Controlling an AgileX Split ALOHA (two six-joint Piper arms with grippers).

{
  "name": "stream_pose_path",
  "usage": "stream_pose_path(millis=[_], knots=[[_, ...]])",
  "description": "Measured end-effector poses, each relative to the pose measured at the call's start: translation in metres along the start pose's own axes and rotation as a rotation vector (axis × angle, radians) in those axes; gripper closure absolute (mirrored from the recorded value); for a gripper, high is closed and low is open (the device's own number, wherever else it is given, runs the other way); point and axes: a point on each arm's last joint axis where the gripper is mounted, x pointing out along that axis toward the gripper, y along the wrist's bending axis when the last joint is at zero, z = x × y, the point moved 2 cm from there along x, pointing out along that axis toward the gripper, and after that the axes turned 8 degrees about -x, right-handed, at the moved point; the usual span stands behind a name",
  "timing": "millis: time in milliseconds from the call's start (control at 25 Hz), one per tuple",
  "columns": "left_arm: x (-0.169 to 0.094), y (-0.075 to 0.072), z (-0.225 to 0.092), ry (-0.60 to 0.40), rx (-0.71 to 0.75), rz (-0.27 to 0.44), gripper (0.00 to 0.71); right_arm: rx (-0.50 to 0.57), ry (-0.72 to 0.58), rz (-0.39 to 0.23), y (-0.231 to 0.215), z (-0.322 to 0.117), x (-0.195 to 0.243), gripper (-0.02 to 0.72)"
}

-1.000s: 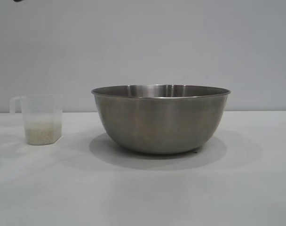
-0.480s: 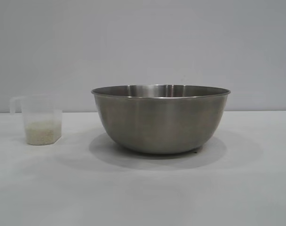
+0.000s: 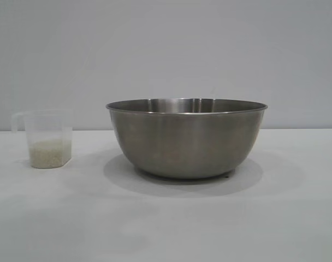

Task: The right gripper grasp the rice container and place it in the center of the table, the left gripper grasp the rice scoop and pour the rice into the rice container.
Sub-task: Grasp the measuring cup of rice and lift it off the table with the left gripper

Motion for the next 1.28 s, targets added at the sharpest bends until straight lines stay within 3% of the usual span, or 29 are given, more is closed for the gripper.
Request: stream_pose_path(millis=[400,840,1280], knots=[[0.025,0.016,-0.046,-0.185,-0.085,-0.01,0.238,0.0,0.0,0.0,0.0,0.0,0.0,0.239],[0.03,0.032,-0.075,-0.431,-0.068,0.007,0.238,0.0,0.0,0.0,0.0,0.0,0.0,0.239],[0.066,0.036,-0.08,-0.397,-0.008,0.039,0.238,0.0,0.0,0.0,0.0,0.0,0.0,0.239]])
